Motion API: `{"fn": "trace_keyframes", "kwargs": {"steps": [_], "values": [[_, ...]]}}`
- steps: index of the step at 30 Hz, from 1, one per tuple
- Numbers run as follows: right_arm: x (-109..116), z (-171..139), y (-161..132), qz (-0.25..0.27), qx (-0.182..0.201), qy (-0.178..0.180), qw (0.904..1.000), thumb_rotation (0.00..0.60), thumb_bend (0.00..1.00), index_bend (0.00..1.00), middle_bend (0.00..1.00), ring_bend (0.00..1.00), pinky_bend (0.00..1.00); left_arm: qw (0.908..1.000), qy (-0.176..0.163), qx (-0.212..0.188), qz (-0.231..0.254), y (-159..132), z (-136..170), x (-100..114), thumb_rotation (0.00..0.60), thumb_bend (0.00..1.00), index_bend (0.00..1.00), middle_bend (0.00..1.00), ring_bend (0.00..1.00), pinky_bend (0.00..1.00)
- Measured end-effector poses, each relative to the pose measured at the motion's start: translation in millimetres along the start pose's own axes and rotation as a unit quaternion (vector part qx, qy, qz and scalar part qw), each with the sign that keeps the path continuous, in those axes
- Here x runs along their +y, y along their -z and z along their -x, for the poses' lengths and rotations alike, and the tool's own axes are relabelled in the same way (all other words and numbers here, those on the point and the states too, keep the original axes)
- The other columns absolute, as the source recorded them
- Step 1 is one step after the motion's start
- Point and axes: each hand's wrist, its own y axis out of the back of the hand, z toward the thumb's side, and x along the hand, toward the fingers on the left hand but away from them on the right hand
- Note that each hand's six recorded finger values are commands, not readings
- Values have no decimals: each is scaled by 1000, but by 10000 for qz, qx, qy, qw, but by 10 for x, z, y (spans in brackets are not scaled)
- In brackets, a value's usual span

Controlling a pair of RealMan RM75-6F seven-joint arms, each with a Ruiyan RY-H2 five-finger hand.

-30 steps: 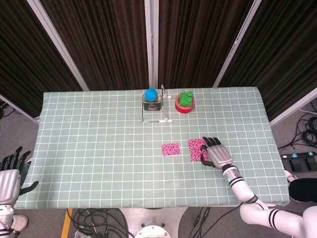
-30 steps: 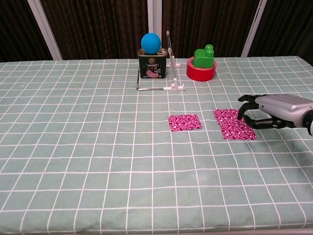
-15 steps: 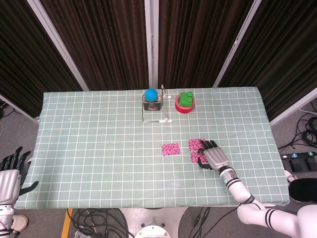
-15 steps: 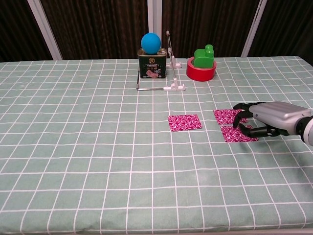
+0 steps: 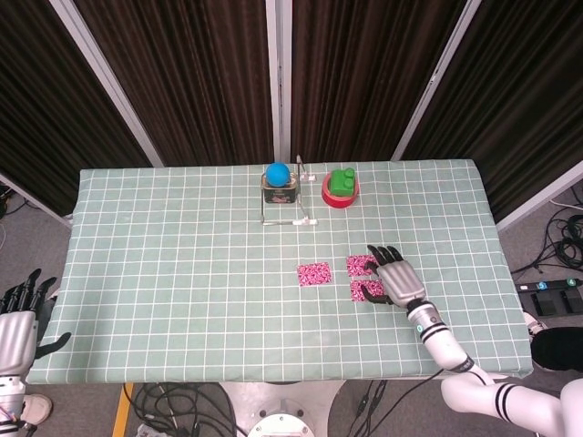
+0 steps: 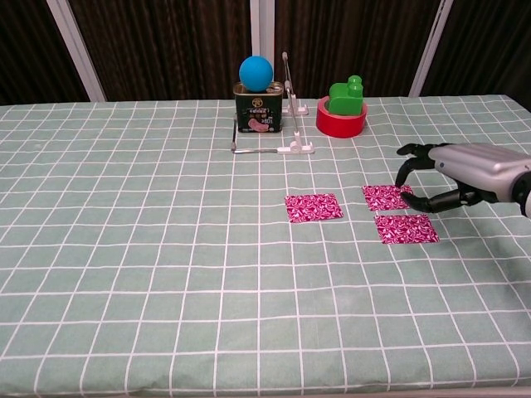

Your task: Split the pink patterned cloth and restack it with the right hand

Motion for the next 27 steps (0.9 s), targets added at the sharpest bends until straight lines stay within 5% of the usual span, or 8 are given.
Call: {"fn": "trace_keyframes", "kwargs": {"steps": [6,27], "values": [[105,242,49,-307,-161,144,9993,480,138,309,20,0,0,10000,-15,26,-7,9,21,16,600,61,185,131,133,151],[-106,624,25,-238,-488,-147,9984,477,134,308,20,0,0,9999,24,97,-52,63,59,6,600,60,185,131,133,151]]}}
